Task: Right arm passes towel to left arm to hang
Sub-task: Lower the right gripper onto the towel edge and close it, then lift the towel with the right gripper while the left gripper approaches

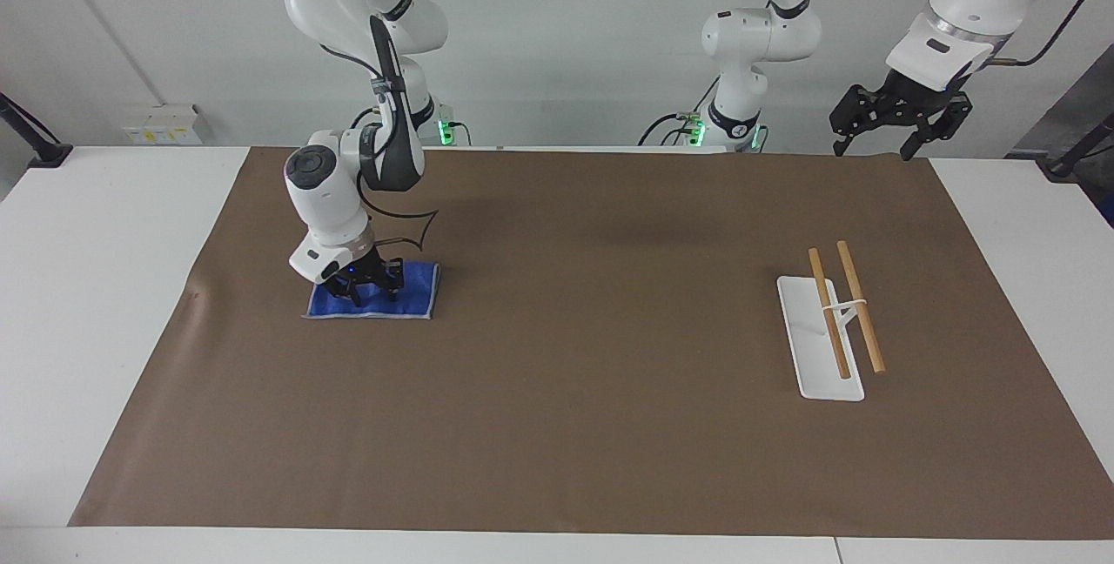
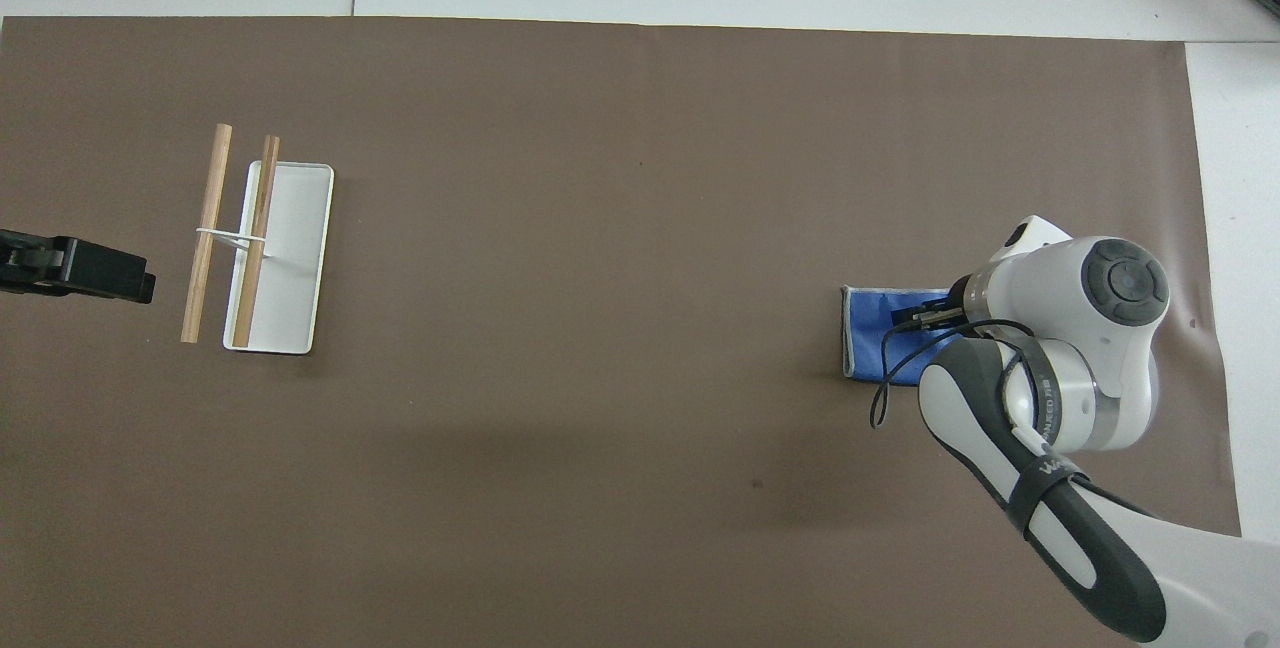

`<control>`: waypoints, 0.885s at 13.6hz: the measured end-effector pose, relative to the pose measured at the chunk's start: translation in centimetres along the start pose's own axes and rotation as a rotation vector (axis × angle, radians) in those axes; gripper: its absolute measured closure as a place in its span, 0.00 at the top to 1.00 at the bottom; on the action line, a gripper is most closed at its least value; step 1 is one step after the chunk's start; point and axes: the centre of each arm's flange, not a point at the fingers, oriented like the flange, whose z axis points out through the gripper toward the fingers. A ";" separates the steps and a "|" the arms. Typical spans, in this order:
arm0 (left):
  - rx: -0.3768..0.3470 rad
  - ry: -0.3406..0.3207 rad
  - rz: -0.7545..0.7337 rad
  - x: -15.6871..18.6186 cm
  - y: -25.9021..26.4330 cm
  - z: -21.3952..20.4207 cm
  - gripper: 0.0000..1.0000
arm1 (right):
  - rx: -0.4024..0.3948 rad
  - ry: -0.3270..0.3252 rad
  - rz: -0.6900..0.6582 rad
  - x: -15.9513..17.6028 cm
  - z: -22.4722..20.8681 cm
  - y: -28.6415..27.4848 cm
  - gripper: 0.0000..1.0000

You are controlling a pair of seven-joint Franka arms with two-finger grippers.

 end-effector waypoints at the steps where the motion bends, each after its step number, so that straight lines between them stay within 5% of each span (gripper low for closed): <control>1: 0.000 0.000 0.000 0.0 0.0 0.0 1.00 | 0.001 0.001 0.001 0.0 0.0 0.0 0.42; 5: 0.000 0.000 0.000 0.0 0.0 0.0 1.00 | 0.004 0.007 0.011 0.1 -0.2 0.1 0.04; 12: 0.000 0.000 0.000 0.0 0.0 0.0 1.00 | 0.062 0.059 0.039 3.2 -4.9 -1.3 0.04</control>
